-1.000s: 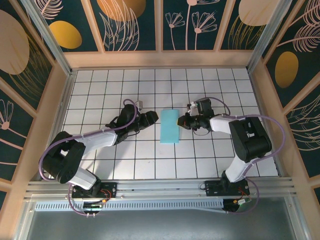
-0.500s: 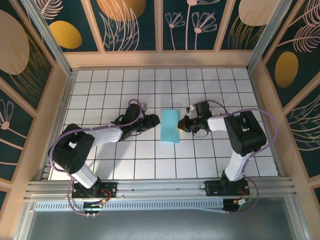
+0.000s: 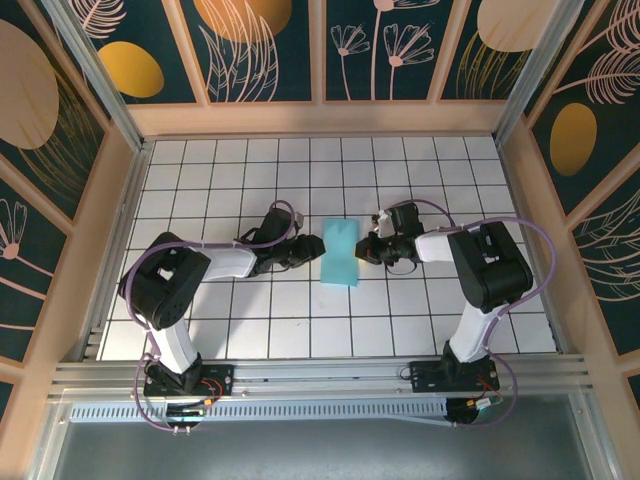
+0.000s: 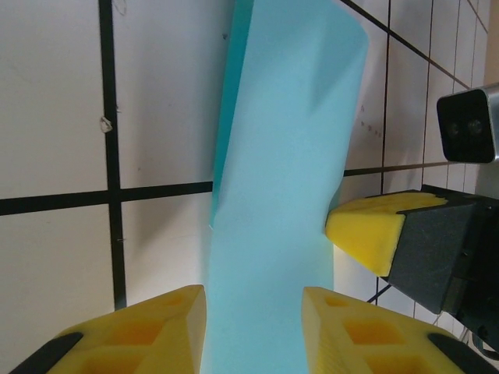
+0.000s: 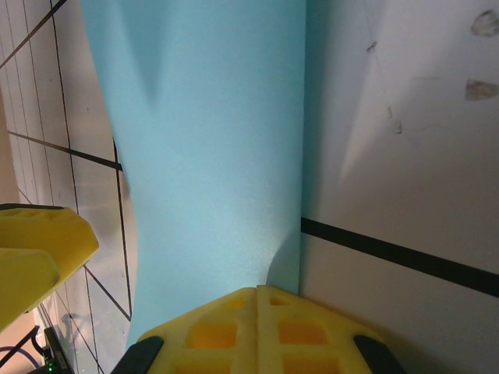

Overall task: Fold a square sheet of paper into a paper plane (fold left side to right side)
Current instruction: Third fold the triangle at the center of the table.

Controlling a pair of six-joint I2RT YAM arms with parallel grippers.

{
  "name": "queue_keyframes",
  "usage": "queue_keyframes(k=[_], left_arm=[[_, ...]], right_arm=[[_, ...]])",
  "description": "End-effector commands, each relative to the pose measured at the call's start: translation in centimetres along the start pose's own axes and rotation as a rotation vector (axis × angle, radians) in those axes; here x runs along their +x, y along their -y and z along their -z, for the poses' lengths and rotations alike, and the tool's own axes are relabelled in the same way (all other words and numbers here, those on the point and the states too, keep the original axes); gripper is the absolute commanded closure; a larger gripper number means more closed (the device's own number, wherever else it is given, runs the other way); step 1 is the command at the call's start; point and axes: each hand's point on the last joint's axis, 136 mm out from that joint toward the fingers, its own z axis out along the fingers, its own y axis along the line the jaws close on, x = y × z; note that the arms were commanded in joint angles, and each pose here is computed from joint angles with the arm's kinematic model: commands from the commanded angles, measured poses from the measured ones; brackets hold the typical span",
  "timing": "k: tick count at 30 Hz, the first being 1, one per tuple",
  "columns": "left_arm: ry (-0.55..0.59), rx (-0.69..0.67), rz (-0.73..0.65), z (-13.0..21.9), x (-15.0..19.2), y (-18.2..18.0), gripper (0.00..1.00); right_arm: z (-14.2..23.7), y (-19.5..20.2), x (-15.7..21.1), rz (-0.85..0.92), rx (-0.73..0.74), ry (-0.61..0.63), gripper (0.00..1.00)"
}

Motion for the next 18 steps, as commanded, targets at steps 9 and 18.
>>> queue_keyframes(k=[9, 18], left_arm=[[-0.044, -0.047, -0.022, -1.3, 0.6, -0.8, 0.64], [-0.085, -0.051, -0.026, -2.2, 1.6, -1.0, 0.68]], right_arm=[[-0.6, 1.5, 0.7, 0.004, 0.061, -0.021, 1.00], [-0.7, 1.7, 0.7, 0.002, 0.065, -0.023, 1.00]])
